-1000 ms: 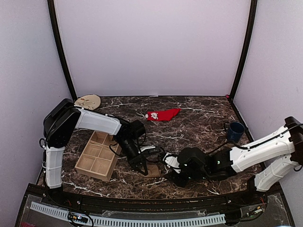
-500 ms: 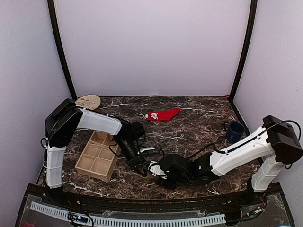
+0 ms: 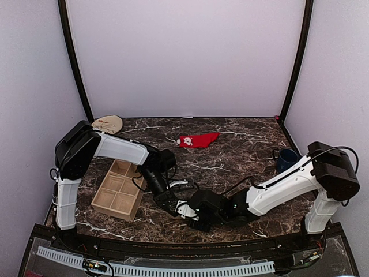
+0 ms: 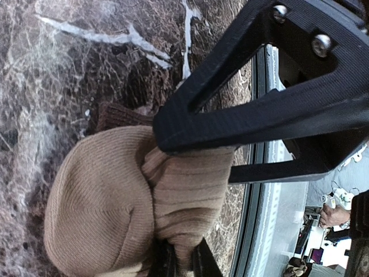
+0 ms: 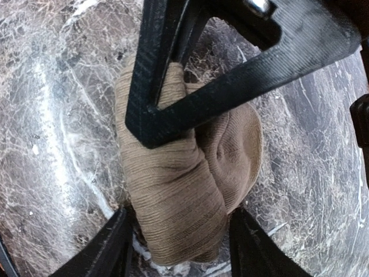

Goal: Roll the socks
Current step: Roll the sock at the center of the board.

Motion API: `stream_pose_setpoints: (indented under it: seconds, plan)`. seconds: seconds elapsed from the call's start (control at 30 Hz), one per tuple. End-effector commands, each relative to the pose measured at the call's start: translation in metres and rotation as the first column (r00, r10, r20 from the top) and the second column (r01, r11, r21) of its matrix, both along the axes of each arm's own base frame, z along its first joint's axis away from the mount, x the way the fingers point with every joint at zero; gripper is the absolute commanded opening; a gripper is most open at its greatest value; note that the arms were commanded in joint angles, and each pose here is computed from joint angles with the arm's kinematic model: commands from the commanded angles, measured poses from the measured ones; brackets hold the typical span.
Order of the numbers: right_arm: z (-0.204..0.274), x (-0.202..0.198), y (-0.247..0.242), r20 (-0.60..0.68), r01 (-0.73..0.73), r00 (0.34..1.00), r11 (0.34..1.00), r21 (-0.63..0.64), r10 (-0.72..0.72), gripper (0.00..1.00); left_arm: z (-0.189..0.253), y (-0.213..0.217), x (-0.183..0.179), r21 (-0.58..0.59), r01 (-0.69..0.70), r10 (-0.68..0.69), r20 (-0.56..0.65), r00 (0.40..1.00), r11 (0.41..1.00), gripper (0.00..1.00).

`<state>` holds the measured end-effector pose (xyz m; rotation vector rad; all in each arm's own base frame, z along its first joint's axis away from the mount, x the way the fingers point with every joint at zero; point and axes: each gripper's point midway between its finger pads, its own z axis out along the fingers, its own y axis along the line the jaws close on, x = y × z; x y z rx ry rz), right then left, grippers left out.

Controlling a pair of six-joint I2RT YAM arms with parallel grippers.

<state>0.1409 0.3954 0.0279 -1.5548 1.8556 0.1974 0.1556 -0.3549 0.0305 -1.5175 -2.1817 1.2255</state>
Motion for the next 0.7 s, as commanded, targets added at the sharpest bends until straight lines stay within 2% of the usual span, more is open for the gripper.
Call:
stream_pose_setpoints:
  seconds: [0.0,0.37,0.53,0.67]
  plan:
    - [0.008,0.005,0.015,-0.001,-0.03,1.0,0.999,0.041,0.03,0.51,-0.005,0.008,-0.003,0.036,0.013,-0.012,-0.02,1.0,0.999,0.04]
    - [0.004,-0.001,0.015,-0.054,-0.078,0.995,0.997,0.03,0.079,0.16,-0.007,0.007,0.003,0.044,-0.005,0.006,-0.011,1.0,0.999,0.05]
    - [0.0,-0.005,0.011,-0.092,-0.082,0.992,0.996,0.024,0.084,0.06,-0.01,0.006,0.018,0.078,-0.054,0.051,0.044,0.998,0.995,0.16]
    - [-0.004,-0.004,0.006,-0.14,-0.05,0.989,0.998,0.041,0.055,0.0,-0.003,0.001,0.039,0.048,-0.146,0.14,0.11,0.984,0.988,0.25]
